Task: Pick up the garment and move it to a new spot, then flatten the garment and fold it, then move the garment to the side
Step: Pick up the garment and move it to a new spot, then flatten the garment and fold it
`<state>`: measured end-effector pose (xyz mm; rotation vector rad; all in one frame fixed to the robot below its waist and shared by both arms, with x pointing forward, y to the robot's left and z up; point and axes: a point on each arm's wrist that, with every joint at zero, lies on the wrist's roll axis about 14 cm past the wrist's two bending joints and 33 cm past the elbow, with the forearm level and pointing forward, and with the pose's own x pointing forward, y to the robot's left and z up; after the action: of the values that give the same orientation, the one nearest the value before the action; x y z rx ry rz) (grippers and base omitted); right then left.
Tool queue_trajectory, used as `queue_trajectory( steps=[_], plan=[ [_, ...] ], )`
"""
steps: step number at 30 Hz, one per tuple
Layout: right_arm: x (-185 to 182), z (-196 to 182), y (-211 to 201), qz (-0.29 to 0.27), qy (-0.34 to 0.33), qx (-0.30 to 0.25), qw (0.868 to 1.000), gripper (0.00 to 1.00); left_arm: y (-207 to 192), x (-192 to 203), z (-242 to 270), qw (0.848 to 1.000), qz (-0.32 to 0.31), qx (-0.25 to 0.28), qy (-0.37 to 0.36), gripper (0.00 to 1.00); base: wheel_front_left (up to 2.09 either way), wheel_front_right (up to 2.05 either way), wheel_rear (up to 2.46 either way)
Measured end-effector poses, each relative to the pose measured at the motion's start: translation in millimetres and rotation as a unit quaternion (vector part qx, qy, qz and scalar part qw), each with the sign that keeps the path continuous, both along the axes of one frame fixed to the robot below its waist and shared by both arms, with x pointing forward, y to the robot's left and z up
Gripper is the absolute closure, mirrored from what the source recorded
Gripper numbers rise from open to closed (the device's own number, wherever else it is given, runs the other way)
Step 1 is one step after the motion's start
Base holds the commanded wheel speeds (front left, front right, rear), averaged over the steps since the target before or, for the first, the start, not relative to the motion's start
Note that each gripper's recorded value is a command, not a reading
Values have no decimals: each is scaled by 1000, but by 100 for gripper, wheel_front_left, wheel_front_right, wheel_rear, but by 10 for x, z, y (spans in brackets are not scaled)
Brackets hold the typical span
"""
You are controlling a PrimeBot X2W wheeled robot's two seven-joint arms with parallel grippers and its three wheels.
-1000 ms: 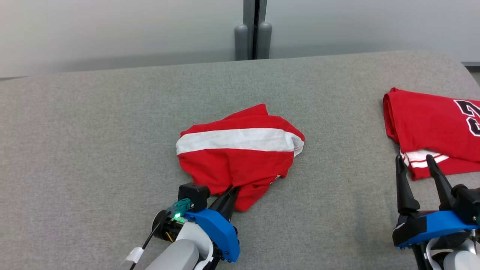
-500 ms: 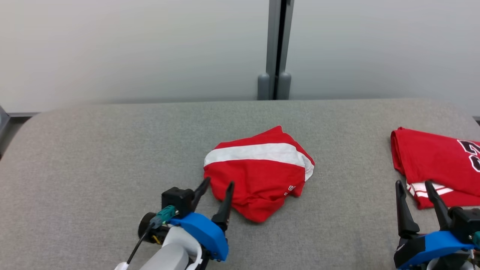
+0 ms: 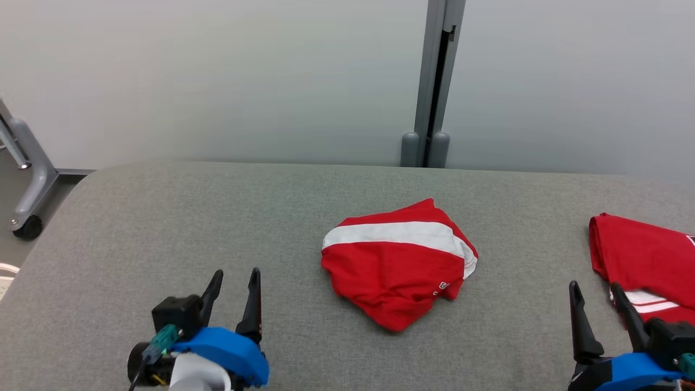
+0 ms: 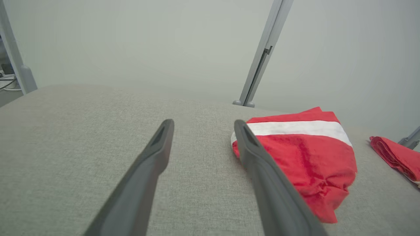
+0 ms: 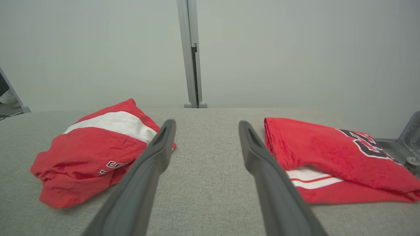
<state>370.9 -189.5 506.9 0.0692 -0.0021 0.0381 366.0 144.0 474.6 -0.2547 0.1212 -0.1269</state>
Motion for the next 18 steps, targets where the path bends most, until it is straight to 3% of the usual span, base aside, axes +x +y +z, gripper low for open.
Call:
queue_trajectory(
  steps=[8, 18],
  plan=[
    [-51, -141, 113, 15, 15, 16, 1000, 0, 112, -262, -121, 999, 32, -12, 14, 0, 0, 0, 0],
    [-58, -175, 130, 18, 20, 12, 1000, 0, 99, -258, -77, 999, 30, -8, 7, 0, 0, 0, 0]
  ],
)
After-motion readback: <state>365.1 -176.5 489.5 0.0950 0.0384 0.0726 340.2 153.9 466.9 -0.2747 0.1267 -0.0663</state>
